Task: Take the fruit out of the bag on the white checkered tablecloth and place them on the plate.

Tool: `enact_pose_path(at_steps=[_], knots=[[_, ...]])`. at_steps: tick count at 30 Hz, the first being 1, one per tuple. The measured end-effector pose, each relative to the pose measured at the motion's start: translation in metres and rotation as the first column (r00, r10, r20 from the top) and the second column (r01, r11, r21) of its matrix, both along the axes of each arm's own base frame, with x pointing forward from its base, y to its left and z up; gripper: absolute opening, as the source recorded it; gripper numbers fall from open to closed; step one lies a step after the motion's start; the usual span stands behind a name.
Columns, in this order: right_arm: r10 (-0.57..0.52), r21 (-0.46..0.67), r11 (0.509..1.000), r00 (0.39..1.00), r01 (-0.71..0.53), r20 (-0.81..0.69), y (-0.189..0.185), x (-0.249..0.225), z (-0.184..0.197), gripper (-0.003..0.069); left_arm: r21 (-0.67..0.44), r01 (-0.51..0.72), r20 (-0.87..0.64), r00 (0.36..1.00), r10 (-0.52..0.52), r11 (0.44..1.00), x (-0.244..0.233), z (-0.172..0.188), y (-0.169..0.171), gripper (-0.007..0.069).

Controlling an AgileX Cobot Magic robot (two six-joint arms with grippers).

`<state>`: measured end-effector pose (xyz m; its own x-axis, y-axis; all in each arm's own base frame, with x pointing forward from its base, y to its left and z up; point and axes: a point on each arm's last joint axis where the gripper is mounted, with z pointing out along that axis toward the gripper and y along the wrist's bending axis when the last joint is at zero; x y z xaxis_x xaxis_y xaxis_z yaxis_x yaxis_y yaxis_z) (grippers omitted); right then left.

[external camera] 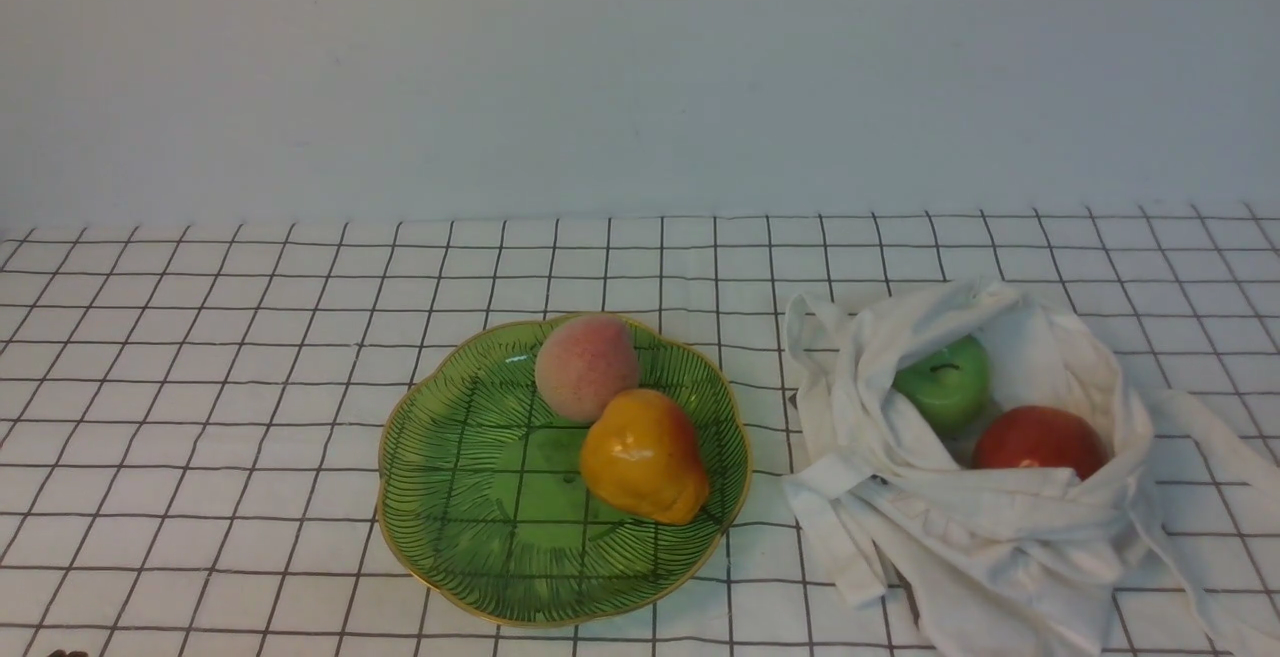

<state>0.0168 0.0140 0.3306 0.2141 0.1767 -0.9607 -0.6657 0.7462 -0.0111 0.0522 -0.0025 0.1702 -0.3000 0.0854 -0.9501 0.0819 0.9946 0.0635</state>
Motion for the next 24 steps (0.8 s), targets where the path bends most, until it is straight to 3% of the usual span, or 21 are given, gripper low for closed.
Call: enact_pose_path(at_steps=[6, 9, 11, 15, 18, 24], knots=[[-0.006, -0.017, 1.0, 1.0, 0.006, 0.014, 0.001, 0.0, -0.002, -0.0013, 0.0, 0.0, 0.0, 1.0, 0.0, 1.0, 0.0, 0.0, 0.0, -0.0008], [-0.071, -0.03, 0.997, 0.997, 0.071, 0.007, 0.001, 0.002, -0.012, -0.0013, 0.0, 0.0, 0.0, 1.0, 0.0, 1.0, 0.0, 0.0, 0.0, -0.0008], [-0.18, -0.049, 0.983, 0.984, 0.179, -0.01, 0.0, 0.006, -0.025, -0.0013, 0.001, 0.0, 0.0, 1.0, 0.0, 1.0, 0.0, 0.0, 0.0, -0.0008], [-0.448, -0.152, 0.888, 0.891, 0.433, -0.079, -0.003, 0.023, -0.068, -0.0013, 0.001, 0.0, 0.0, 1.0, 0.0, 1.0, 0.0, 0.0, 0.0, -0.0008], [-0.579, -0.236, 0.808, 0.801, 0.54, -0.15, -0.007, 0.033, -0.103, -0.0013, 0.001, 0.0, 0.0, 1.0, 0.0, 1.0, 0.0, 0.0, 0.0, -0.0008], [-0.69, -0.373, 0.719, 0.666, 0.586, -0.283, -0.015, 0.038, -0.15, -0.0013, 0.001, 0.0, 0.0, 1.0, 0.0, 1.0, 0.0, 0.0, 0.0, -0.0008]])
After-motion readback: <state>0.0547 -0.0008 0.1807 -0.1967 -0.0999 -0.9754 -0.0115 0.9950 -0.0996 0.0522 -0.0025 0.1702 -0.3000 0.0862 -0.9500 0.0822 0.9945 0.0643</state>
